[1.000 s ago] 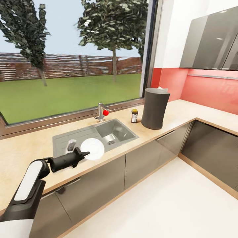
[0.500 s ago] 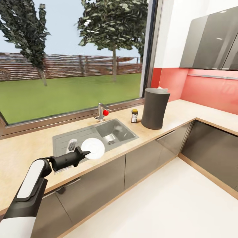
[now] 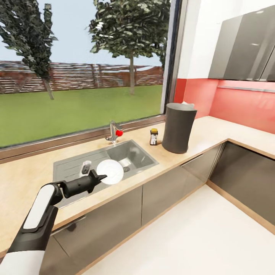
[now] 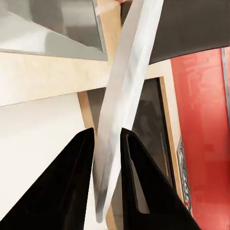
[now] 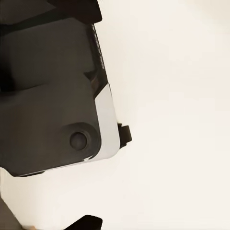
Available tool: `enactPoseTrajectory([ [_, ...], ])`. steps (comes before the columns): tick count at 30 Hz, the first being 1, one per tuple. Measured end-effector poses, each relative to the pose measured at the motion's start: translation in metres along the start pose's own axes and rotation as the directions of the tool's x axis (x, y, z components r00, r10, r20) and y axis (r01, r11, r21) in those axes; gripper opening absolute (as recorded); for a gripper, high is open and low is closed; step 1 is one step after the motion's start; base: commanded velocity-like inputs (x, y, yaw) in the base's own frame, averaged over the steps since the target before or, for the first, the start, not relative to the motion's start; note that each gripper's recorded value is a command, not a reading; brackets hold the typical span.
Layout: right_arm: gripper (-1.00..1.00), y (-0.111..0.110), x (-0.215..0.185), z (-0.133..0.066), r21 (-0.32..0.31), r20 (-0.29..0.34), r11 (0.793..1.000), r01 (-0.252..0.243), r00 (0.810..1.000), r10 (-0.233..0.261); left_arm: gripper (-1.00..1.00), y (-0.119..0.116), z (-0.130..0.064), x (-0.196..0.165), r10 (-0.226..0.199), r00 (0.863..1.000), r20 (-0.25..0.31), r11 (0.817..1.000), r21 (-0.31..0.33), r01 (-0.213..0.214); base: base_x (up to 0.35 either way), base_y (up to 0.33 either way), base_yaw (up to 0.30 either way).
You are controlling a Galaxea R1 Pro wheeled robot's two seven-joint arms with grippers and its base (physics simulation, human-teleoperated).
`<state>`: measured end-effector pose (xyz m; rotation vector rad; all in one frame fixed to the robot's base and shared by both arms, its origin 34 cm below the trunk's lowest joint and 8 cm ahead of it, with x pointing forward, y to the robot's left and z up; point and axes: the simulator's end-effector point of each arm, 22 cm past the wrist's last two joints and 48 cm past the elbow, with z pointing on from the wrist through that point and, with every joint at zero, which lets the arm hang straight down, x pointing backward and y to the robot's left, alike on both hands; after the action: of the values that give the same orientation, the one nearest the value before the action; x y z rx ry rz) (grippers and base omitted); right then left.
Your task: Set up a coffee station on the kitchen countertop: keep the coffee maker on the countertop, move the bottle of coffee from the kitchen shelf to the counter next to the coffee maker, place a paper coffee filter on top of the coffee maker, put the saucer next to the coffee maker with the coffee cup on the saucer, and place the electric kettle next to the coffee maker.
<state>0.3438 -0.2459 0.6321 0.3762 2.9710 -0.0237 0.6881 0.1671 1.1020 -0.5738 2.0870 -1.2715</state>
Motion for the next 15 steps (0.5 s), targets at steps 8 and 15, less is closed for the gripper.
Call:
enactPoseTrajectory([
  [8,1.00,0.012,-0.010,-0.001,-0.016,0.056,1.000,-0.001,0.998,0.002,-1.00,-0.002,0.002,0.003,-0.002,1.000,-0.003,1.000,0.004,0.002,0.278,-0.170,0.000],
  [15,1.00,0.014,-0.012,-0.001,-0.021,0.071,1.000,0.001,0.998,0.000,-1.00,-0.002,0.003,0.003,-0.001,1.000,-0.004,1.000,0.004,0.001,0.278,-0.171,0.000],
])
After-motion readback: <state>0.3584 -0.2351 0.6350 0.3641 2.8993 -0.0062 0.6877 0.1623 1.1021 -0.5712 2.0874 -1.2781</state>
